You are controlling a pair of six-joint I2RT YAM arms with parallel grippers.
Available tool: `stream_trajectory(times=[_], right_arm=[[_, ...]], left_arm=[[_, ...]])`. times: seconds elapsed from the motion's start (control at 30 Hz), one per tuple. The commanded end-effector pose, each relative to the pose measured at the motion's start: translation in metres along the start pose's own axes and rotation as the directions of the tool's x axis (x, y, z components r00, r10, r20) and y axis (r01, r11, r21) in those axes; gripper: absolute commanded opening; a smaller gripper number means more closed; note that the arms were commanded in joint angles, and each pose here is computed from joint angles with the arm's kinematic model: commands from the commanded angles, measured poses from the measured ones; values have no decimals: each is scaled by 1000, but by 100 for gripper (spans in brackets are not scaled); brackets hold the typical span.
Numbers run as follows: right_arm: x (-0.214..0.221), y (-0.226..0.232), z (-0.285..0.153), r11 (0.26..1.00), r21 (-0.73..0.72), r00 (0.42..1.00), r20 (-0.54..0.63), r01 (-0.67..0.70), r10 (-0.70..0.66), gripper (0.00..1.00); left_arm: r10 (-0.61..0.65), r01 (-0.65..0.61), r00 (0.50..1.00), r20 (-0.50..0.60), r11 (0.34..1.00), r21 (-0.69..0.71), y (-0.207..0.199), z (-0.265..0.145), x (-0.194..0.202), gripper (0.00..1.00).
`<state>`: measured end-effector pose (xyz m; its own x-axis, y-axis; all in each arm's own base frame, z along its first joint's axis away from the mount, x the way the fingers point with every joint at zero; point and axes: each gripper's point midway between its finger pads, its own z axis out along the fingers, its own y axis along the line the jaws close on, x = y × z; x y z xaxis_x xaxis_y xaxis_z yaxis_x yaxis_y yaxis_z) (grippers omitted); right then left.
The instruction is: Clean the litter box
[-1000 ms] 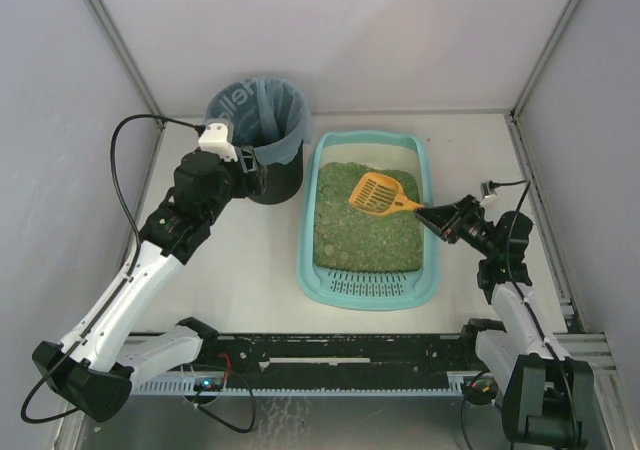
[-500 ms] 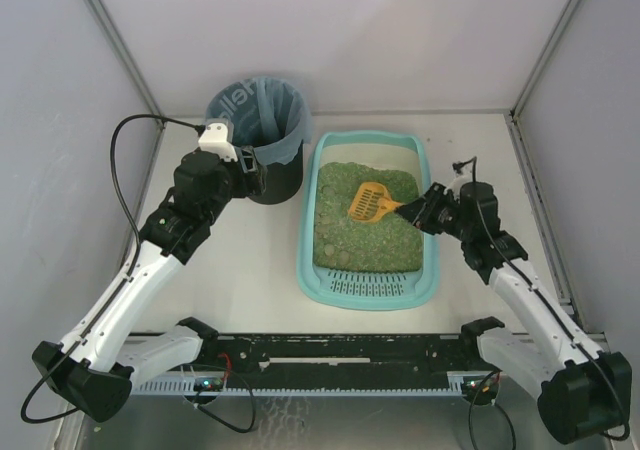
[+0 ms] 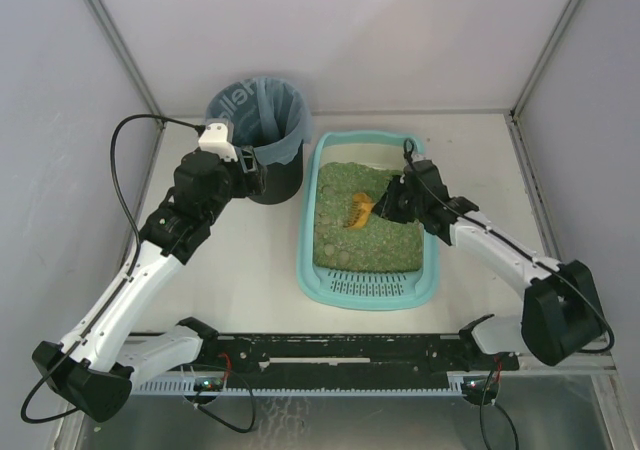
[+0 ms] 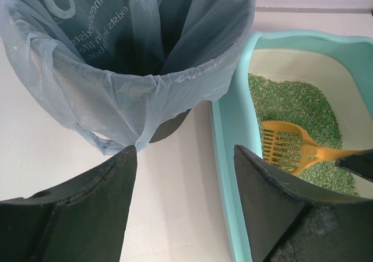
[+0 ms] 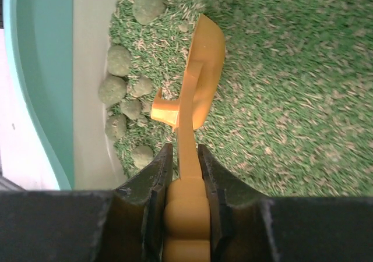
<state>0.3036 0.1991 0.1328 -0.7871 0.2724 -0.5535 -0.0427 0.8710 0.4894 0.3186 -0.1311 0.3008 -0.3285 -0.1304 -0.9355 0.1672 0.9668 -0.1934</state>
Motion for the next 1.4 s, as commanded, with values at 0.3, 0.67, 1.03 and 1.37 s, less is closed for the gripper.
stream_trajectory(times=[0.3, 0.67, 1.03, 1.37], right_arm=[[49, 85, 38, 806, -482, 934, -265, -344, 240, 0], [14, 72, 9, 843, -461, 958, -70, -278, 278, 0], [-5, 58, -15, 837, -470, 945, 22, -279, 327, 0], [-14, 42, -58, 773, -583, 933, 70, -250, 354, 0]], left_arm=[[-2, 1, 998, 60, 1000, 13, -4, -6, -21, 72], [-2, 1, 998, 60, 1000, 14, -4, -6, -21, 72], [-5, 4, 998, 61, 1000, 19, -5, -7, -22, 72], [-5, 3, 998, 64, 1000, 19, -5, -7, -22, 72]])
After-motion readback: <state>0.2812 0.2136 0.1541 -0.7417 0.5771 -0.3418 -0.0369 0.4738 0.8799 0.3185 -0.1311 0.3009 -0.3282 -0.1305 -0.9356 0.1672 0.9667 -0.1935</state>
